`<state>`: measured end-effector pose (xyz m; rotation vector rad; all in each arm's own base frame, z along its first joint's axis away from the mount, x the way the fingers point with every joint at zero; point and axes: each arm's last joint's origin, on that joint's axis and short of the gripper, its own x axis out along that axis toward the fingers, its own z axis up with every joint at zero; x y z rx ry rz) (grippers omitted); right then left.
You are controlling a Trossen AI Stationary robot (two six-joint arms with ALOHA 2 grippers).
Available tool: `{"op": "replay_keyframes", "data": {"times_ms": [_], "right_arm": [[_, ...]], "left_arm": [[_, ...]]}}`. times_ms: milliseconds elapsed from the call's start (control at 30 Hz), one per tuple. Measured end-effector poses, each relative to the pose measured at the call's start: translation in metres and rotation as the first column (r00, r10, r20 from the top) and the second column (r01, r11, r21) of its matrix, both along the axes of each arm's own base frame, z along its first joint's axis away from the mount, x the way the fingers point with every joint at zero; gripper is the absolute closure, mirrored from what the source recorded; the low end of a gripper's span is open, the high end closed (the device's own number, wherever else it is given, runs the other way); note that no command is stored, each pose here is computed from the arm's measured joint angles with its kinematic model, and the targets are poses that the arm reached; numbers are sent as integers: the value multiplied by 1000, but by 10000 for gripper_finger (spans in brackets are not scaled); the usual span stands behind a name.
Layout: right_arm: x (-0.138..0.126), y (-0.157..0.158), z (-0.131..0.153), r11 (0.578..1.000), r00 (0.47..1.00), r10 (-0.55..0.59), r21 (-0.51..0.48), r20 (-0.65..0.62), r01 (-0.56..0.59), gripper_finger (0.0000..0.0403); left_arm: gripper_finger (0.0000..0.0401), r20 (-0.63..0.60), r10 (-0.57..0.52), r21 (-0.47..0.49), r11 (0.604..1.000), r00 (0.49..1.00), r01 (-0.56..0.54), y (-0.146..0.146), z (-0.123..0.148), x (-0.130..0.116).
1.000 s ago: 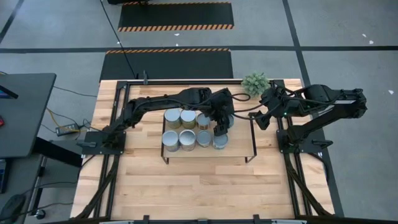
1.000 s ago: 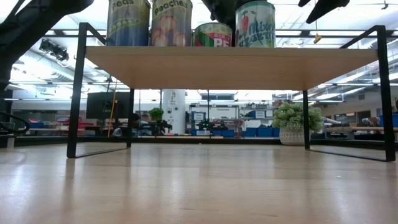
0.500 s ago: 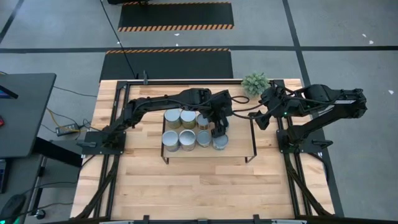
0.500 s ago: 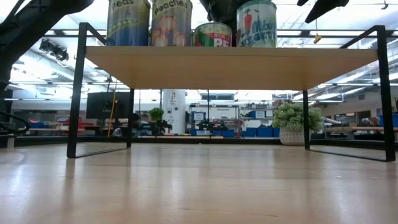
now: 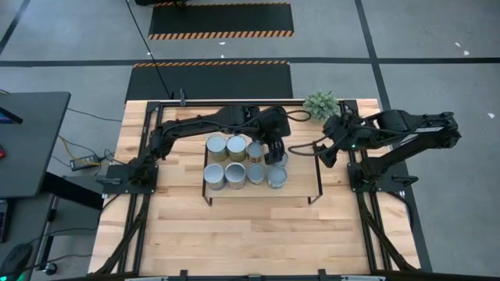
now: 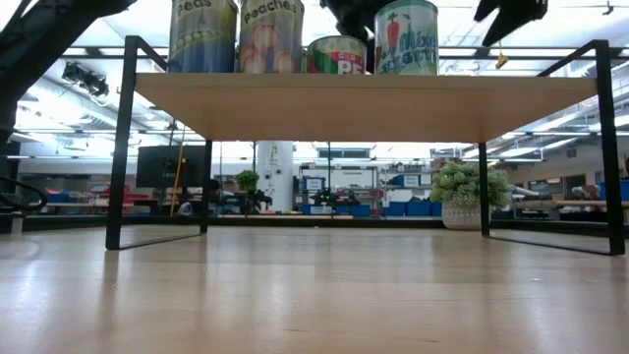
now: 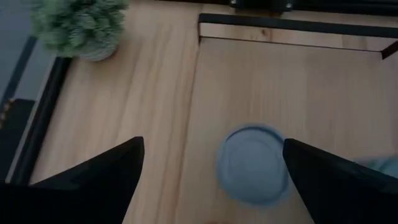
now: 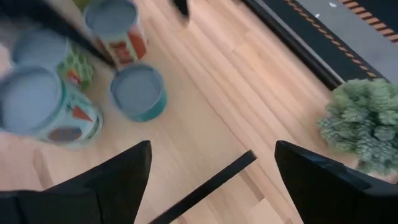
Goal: Pick and place cans onto a shelf
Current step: Put the canned tuna on the shelf
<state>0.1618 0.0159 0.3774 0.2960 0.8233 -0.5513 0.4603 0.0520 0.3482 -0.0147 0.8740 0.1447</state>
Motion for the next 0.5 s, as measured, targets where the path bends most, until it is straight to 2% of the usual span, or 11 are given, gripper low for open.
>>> {"op": "replay_keyframes", "data": {"times_ms": [133,400,500], "right_arm": [[12,2,-26,998,998,51,-24,-24,-51,55],[40,-3,-67,991,989,126,-54,81,-122,55],[42,-8,-80,989,988,143,-46,61,-140,55]], "left_arm": [[13,-13,43,18,999,999,-42,0,17,-16],[14,-56,144,64,988,988,-140,-6,53,-59],[14,-78,166,88,983,983,-159,-7,65,-78]]}}
